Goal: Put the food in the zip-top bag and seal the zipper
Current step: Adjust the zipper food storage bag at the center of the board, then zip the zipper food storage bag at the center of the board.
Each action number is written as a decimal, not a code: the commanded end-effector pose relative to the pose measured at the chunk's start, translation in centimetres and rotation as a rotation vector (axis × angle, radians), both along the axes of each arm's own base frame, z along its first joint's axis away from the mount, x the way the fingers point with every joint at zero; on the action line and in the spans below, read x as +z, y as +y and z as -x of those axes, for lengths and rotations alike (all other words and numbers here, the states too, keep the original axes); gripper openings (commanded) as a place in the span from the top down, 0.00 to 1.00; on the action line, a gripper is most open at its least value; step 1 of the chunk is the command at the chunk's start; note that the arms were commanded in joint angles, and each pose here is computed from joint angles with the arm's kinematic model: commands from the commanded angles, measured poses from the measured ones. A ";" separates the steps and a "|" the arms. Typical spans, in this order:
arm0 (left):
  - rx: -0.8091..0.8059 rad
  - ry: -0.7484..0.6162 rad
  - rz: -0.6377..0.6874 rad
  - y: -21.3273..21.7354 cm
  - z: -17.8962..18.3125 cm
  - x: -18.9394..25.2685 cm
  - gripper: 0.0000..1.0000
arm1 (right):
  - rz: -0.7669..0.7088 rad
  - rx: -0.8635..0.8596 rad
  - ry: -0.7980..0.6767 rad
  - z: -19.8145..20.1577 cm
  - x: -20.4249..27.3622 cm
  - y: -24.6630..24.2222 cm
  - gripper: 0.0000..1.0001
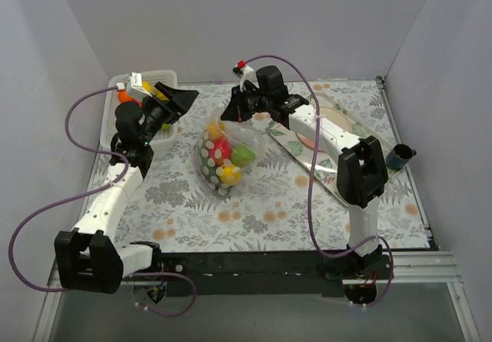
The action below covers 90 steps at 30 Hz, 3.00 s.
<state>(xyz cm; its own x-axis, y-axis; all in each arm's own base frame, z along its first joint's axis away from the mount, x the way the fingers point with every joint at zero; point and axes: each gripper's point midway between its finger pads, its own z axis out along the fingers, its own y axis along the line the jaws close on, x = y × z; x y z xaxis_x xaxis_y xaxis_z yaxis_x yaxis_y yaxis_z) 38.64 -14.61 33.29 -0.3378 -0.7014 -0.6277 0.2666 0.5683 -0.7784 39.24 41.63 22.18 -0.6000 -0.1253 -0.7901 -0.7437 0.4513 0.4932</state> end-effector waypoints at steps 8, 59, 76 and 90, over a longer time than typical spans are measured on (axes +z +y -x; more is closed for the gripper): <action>-0.407 -0.304 0.059 0.3 1.0 -1.2 0.43 | -0.278 0.220 -0.153 5.2 10.9 0.8 0.99; -0.790 -0.746 -0.228 -0.3 10.8 3.9 0.47 | -0.521 0.759 0.021 17.5 18.3 -0.7 0.99; -0.870 -0.843 -0.277 -2.3 15.7 5.9 0.47 | -0.527 0.779 0.018 19.3 19.4 -0.9 0.99; -0.902 -0.852 -0.278 -3.0 17.2 5.8 0.64 | -0.499 0.750 0.030 19.0 18.9 -0.3 0.99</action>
<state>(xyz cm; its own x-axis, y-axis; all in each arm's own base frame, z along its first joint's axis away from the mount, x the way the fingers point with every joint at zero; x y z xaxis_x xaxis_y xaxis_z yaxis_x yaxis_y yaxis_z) 27.13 -17.26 36.64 -0.4574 -0.2741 -0.8459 0.8662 0.0780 -0.4936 21.13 41.89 38.09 -0.5802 -0.2031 -0.7887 -0.6814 -0.4095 0.6067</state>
